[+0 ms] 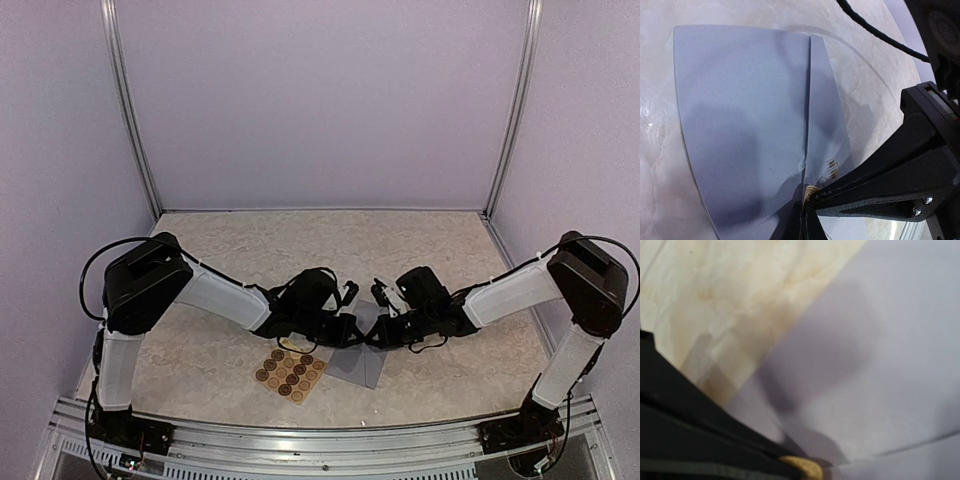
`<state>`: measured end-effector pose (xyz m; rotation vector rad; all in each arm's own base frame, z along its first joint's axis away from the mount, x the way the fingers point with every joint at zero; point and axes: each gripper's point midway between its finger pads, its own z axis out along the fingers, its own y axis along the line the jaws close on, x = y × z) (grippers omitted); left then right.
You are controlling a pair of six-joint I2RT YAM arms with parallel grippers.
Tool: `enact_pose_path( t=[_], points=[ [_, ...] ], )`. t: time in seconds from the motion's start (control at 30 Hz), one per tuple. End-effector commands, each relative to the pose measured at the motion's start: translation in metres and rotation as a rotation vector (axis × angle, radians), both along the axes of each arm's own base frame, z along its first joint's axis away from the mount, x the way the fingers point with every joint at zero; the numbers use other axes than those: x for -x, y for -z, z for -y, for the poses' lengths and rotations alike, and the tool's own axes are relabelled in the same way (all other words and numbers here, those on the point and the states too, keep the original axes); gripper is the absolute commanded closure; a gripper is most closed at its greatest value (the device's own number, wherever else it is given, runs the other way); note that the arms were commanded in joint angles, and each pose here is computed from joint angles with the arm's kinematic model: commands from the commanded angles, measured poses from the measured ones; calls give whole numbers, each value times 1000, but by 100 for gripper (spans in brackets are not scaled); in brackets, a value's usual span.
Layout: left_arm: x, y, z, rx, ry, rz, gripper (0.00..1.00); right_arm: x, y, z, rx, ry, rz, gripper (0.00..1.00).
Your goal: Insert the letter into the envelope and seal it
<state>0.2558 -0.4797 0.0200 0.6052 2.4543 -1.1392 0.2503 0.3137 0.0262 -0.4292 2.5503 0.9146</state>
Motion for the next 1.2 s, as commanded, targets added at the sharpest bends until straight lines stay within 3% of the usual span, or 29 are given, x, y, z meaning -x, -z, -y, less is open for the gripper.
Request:
enact_pose_path(
  t=[0.0,0.4,0.57,0.67,0.8,0.87,1.17],
  points=[
    [8,26,-6,-68,17,-29,100,1,17,0,41,3,-21,100],
    [7,25,-7,-73,15,-17,100,4,45,19,139,61,-86,100],
    [-3,12,-12,-96,-21,40,74,5,49,21,148,73,-102,100],
    [-9,4,-16,-116,-41,81,65,5,50,21,149,72,-106,100],
    [-15,-4,-22,-143,-60,120,60,4,48,21,143,72,-104,100],
    [-17,-5,-24,-155,-74,131,60,4,48,21,143,72,-104,100],
    [-26,-38,-24,-60,-158,193,81,5,49,21,139,71,-110,100]
  ],
)
